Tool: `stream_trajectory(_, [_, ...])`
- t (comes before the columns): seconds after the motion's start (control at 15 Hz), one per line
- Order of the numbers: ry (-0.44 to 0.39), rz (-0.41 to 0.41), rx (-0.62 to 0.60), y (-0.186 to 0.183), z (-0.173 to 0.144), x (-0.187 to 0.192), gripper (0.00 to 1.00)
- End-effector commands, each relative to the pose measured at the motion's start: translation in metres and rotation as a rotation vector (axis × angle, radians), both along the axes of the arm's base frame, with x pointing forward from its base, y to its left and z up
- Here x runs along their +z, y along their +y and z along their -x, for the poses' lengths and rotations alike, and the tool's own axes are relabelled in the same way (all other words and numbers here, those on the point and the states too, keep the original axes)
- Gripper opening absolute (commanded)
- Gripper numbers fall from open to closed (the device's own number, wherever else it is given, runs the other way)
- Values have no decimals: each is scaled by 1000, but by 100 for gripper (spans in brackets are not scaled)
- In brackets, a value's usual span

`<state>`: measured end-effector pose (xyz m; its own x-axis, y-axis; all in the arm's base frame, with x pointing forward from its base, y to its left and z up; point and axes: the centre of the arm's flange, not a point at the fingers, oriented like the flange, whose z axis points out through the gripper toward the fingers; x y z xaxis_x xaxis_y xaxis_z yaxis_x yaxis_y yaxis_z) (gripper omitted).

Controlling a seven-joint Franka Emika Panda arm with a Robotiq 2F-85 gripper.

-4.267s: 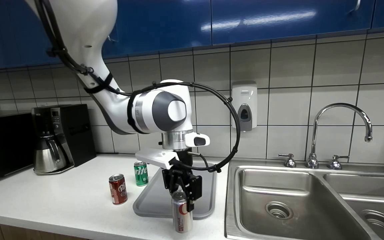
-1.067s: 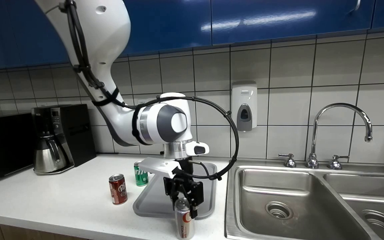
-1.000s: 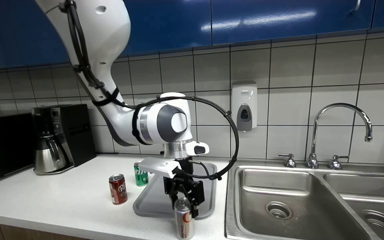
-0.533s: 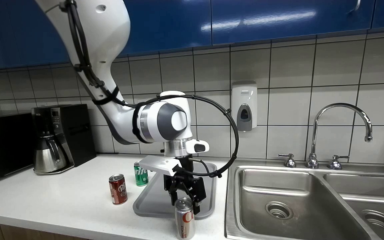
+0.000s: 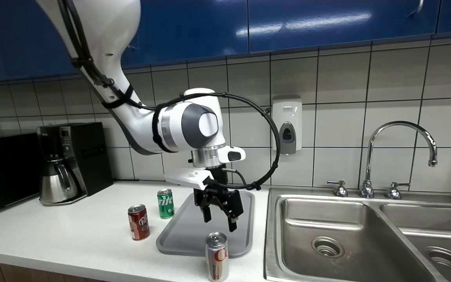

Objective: Remove the cans from the tray and put them on the counter

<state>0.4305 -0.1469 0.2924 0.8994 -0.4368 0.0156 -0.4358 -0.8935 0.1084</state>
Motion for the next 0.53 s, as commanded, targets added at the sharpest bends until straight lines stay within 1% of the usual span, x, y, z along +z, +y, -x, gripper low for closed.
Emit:
stream_trajectory(0.0, [-54,4,7,4,9,35,100])
stream_trajectory(0.13, [-82,5,14,7,12,49,100])
stream_trajectory(0.47, [-127,0,64,38,15,73,100])
